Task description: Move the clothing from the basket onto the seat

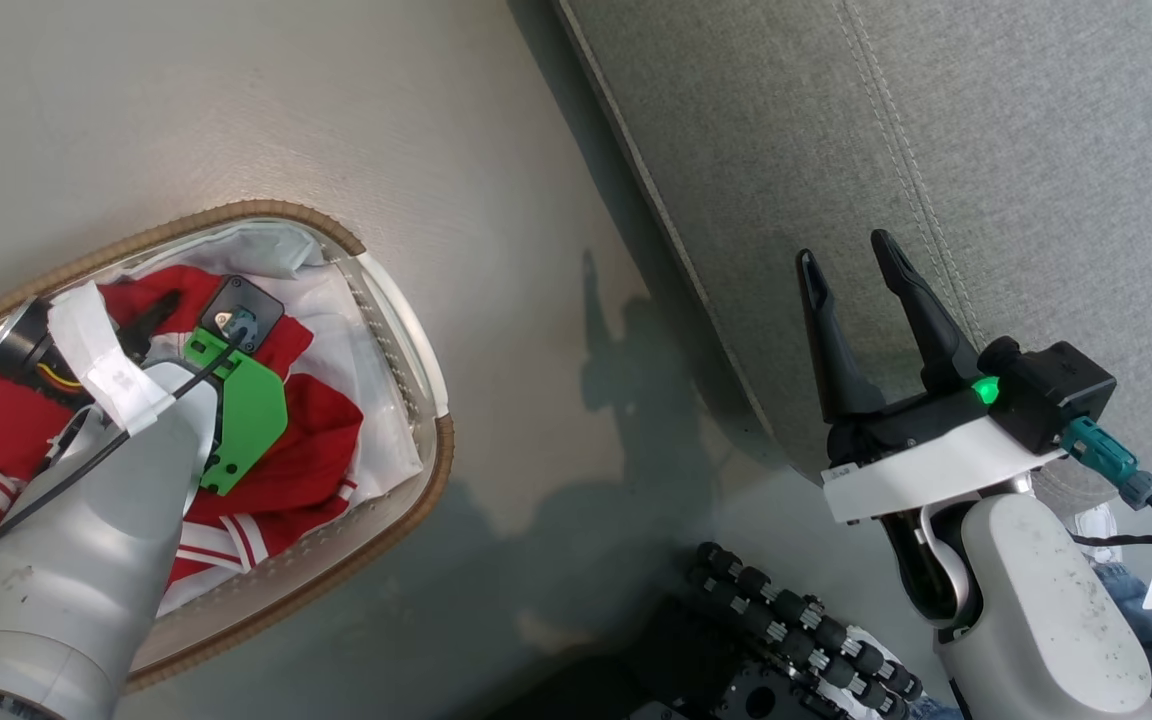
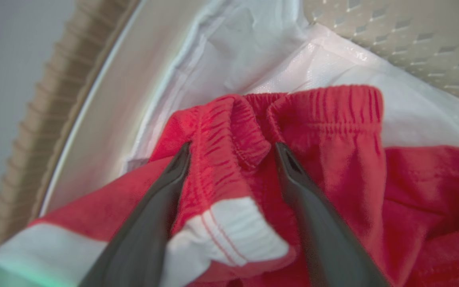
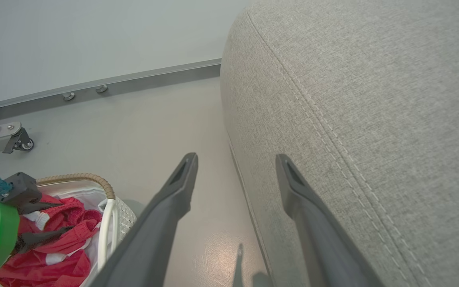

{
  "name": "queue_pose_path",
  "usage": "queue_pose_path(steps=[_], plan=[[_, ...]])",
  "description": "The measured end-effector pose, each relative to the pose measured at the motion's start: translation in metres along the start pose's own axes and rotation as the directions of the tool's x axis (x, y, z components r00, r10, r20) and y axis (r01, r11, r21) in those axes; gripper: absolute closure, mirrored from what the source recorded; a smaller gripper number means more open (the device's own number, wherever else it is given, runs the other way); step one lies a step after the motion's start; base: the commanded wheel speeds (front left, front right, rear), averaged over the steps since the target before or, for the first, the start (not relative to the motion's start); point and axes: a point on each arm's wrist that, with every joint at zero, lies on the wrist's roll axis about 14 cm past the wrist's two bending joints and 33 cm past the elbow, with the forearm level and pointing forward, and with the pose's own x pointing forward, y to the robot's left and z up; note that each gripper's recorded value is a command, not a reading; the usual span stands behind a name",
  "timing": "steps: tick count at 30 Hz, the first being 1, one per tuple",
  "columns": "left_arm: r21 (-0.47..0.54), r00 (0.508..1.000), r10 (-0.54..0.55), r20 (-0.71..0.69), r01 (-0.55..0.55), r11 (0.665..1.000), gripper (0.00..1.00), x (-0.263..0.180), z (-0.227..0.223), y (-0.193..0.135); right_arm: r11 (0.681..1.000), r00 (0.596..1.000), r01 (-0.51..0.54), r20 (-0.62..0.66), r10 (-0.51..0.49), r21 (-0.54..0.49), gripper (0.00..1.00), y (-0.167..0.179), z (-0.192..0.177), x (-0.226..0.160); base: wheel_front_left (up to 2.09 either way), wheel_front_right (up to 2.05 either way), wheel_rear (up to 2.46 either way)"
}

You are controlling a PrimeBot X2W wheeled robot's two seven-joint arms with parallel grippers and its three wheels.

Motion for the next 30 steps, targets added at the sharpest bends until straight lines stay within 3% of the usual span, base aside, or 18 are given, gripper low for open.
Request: queue_pose_path(steps=[1, 2, 3, 4, 20, 30], plan=[[-0.015, 1.0, 0.002, -0.01, -0.002, 1.0, 0.18, 0.001, -0.001, -0.001, 1.0, 1.0, 0.004, -0.003, -0.004, 0.0, 0.0, -0.001, -0.001, -0.001, 0.0, 0.0, 0.0], [-0.025, 1.0, 0.005, -0.014, -0.005, 1.0, 0.58, 0.002, -0.002, -0.002, 1.0, 1.0, 0.006, -0.005, -0.006, -0.001, 0.0, -0.002, -0.001, -0.001, 0.0, 0.0, 0.0], [-0.031, 1.0, 0.007, -0.017, -0.007, 0.999, 0.73, 0.002, -0.002, -0.002, 1.0, 1.0, 0.007, -0.006, -0.007, 0.0, 0.0, -0.002, -0.001, -0.001, 0.0, 0.0, 0.0], [-0.04, 1.0, 0.01, -0.018, -0.011, 0.999, 1.0, 0.001, -0.003, -0.003, 1.0, 1.0, 0.007, -0.005, -0.007, 0.001, 0.0, -0.002, -0.001, -0.001, 0.0, 0.0, 0.0], [-0.21, 0.993, 0.029, 0.117, -0.004, 0.978, 1.0, -0.043, 0.018, -0.027, 0.999, 0.999, -0.017, 0.05, 0.019, -0.036, 0.0, 0.004, 0.019, -0.005, 0.0, 0.0, 0.0], [-0.251, 0.945, 0.132, 0.301, -0.055, 0.966, 1.0, -0.102, 0.065, -0.013, 0.995, 0.993, -0.053, 0.099, 0.061, -0.082, 0.0, 0.016, 0.037, -0.017, 0.0, 0.0, 0.0]])
